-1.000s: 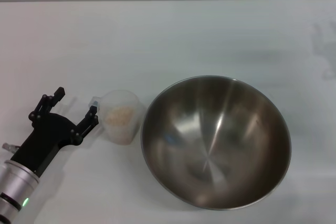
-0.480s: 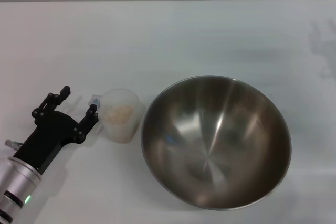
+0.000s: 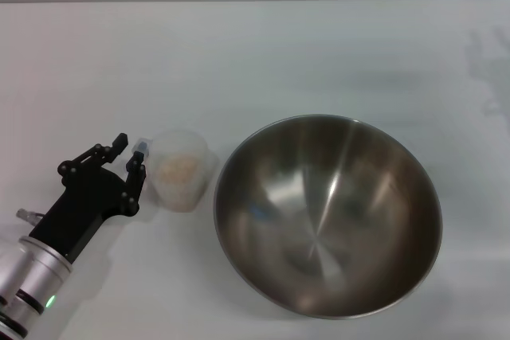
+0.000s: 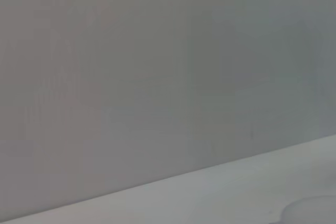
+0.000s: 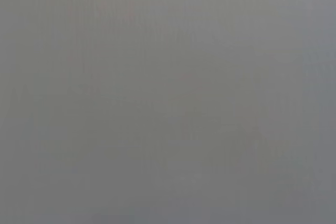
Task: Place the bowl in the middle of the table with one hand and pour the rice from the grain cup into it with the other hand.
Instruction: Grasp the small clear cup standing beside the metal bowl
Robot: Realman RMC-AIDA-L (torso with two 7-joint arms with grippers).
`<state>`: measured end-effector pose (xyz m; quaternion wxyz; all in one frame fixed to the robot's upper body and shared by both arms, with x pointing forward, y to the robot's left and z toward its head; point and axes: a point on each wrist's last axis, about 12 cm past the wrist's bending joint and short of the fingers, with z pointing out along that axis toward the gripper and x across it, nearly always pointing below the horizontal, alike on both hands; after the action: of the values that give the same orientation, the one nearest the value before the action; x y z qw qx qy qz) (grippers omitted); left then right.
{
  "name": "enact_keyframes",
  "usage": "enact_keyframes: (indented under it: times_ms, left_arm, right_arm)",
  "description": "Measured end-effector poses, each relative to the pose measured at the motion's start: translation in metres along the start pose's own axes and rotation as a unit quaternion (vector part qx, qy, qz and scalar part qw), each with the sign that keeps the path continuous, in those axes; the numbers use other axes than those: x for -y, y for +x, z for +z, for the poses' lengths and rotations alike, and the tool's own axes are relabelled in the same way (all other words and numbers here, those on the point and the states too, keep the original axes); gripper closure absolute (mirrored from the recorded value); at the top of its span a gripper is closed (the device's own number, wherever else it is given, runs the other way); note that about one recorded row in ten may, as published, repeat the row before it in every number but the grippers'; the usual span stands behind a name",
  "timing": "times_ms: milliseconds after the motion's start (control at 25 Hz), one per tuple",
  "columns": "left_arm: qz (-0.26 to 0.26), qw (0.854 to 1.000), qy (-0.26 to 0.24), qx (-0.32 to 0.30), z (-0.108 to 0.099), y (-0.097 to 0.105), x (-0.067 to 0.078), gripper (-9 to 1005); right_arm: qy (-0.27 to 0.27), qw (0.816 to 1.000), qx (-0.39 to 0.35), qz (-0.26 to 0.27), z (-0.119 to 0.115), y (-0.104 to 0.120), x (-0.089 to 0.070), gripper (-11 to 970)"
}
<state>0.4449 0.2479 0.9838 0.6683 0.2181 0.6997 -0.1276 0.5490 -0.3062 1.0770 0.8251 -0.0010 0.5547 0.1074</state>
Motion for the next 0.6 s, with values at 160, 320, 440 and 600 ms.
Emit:
enact_keyframes:
  times_ms: [160, 320, 440, 600]
  left_arm:
    - [-0.004, 1.0, 0.003, 0.005, 0.004, -0.002, 0.002, 715]
    - [-0.01, 1.0, 0.004, 0.01, 0.007, -0.004, 0.005, 897]
    - [-0.008, 1.0, 0.006, 0.015, 0.01, -0.006, 0.004, 935]
    - [0.02, 0.999, 0.005, 0.041, 0.012, -0.013, 0.004, 973]
  right_arm:
    - [0.0, 1.0, -0.001, -0.001, 0.001, 0.0, 0.001, 518]
    - [0.003, 1.0, -0.001, -0.001, 0.001, 0.0, 0.001, 518]
    - [0.003, 1.0, -0.002, -0.001, 0.001, 0.0, 0.001, 518]
    - [0.004, 1.0, -0.001, -0.002, 0.0, 0.0, 0.002, 518]
